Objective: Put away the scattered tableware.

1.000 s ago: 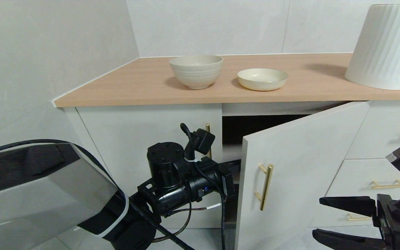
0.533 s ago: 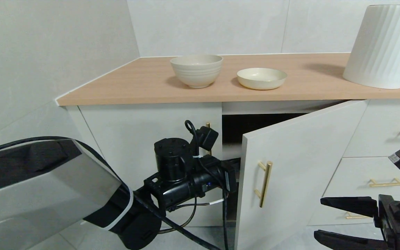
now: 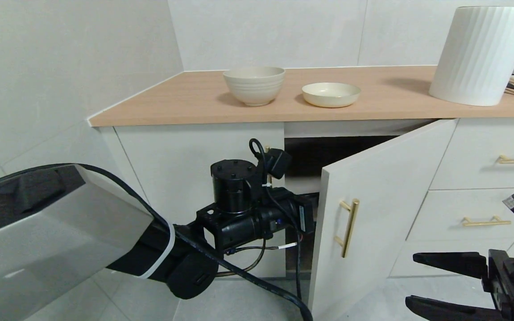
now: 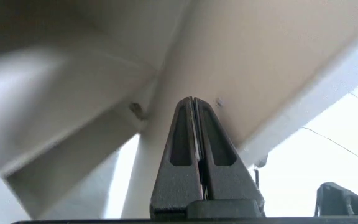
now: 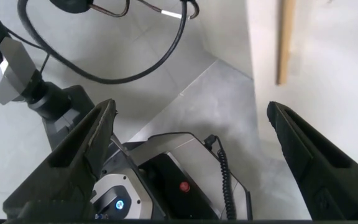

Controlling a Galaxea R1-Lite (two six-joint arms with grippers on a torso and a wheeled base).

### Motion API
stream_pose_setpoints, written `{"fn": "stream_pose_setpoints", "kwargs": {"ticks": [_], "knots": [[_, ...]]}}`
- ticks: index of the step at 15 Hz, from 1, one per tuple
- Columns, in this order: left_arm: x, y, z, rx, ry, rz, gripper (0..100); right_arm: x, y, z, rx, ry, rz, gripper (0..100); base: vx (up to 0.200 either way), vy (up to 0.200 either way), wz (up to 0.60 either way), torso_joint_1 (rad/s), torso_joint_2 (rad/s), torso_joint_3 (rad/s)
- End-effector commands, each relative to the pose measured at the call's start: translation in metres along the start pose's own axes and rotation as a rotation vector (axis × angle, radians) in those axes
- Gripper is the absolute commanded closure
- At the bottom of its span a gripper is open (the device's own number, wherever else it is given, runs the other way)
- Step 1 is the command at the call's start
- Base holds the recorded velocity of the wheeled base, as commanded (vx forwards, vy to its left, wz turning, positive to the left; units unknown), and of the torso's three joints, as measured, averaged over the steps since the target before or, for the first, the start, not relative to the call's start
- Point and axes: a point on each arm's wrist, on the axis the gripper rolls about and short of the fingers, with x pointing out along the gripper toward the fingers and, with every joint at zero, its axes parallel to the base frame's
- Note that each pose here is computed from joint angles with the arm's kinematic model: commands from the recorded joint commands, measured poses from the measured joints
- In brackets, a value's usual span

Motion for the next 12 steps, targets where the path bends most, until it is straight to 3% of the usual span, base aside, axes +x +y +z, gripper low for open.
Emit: {"fn": "stream_pose_setpoints", "kwargs": {"ticks": [1, 5, 8, 10, 12], "knots": [[0.003, -0.001, 0.0, 0.0, 0.0, -0.003, 100, -0.001, 0.001, 0.0, -0.003, -0.005, 0.002, 0, 0.0, 0.0, 0.0, 0.0, 0.0, 0.0], [0.013, -0.003, -0.002, -0.004, 0.012, 0.017, 100, -0.003, 0.002, 0.002, -0.008, -0.016, 0.003, 0, 0.0, 0.0, 0.0, 0.0, 0.0, 0.0], [0.023, -0.013, 0.001, -0.001, 0.007, 0.043, 100, -0.007, 0.004, 0.006, -0.021, -0.042, 0.009, 0, 0.0, 0.0, 0.0, 0.0, 0.0, 0.0], [0.031, -0.031, -0.002, 0.003, 0.009, 0.052, 100, -0.01, 0.009, 0.01, -0.035, -0.065, 0.025, 0, 0.0, 0.0, 0.0, 0.0, 0.0, 0.0], [0.04, -0.084, -0.017, 0.018, 0.033, -0.033, 100, -0.026, 0.027, 0.016, -0.086, -0.132, 0.111, 0, 0.0, 0.0, 0.0, 0.0, 0.0, 0.0]]}}
